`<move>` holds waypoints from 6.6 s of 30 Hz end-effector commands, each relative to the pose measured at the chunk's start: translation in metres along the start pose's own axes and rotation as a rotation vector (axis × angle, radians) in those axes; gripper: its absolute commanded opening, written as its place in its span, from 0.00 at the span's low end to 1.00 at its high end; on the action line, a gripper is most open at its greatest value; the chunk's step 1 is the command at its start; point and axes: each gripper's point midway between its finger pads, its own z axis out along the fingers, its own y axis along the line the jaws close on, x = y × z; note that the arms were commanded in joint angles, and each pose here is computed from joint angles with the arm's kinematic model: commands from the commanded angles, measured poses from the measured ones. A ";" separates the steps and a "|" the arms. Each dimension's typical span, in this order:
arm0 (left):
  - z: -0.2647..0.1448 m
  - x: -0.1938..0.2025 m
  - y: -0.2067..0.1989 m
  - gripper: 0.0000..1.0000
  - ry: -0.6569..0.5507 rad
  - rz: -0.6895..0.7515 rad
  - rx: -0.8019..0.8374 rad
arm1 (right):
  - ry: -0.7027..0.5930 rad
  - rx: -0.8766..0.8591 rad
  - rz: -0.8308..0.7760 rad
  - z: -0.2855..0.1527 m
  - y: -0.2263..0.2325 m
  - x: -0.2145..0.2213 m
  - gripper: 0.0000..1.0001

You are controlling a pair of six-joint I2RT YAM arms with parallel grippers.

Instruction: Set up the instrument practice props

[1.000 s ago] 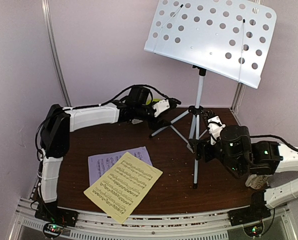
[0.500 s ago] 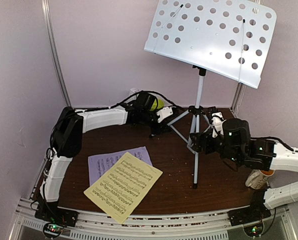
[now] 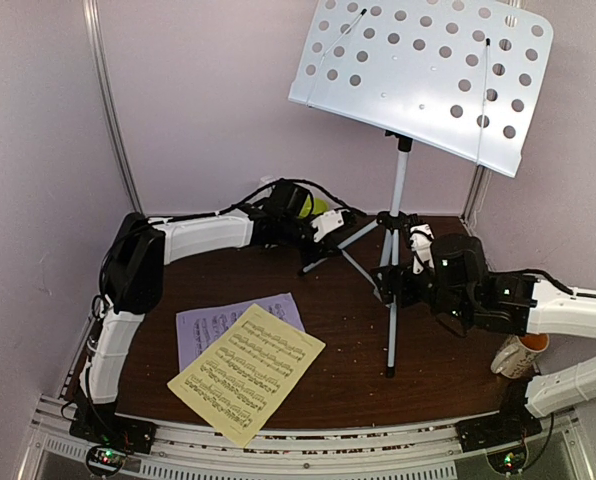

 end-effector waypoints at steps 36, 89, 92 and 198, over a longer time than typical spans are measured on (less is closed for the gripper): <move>-0.100 0.100 0.020 0.00 0.133 -0.212 -0.284 | -0.034 -0.095 0.006 0.022 0.028 -0.022 0.77; -0.292 0.207 -0.180 0.77 0.159 -1.537 -0.373 | 0.228 -0.531 -0.252 0.035 0.191 0.069 0.69; -0.295 0.222 -0.198 0.77 0.171 -1.597 -0.363 | 0.256 -0.542 -0.266 0.041 0.201 0.081 0.68; -0.217 0.210 -0.185 0.54 0.325 -1.435 -0.007 | 0.516 -0.487 -0.420 0.100 0.218 0.210 0.29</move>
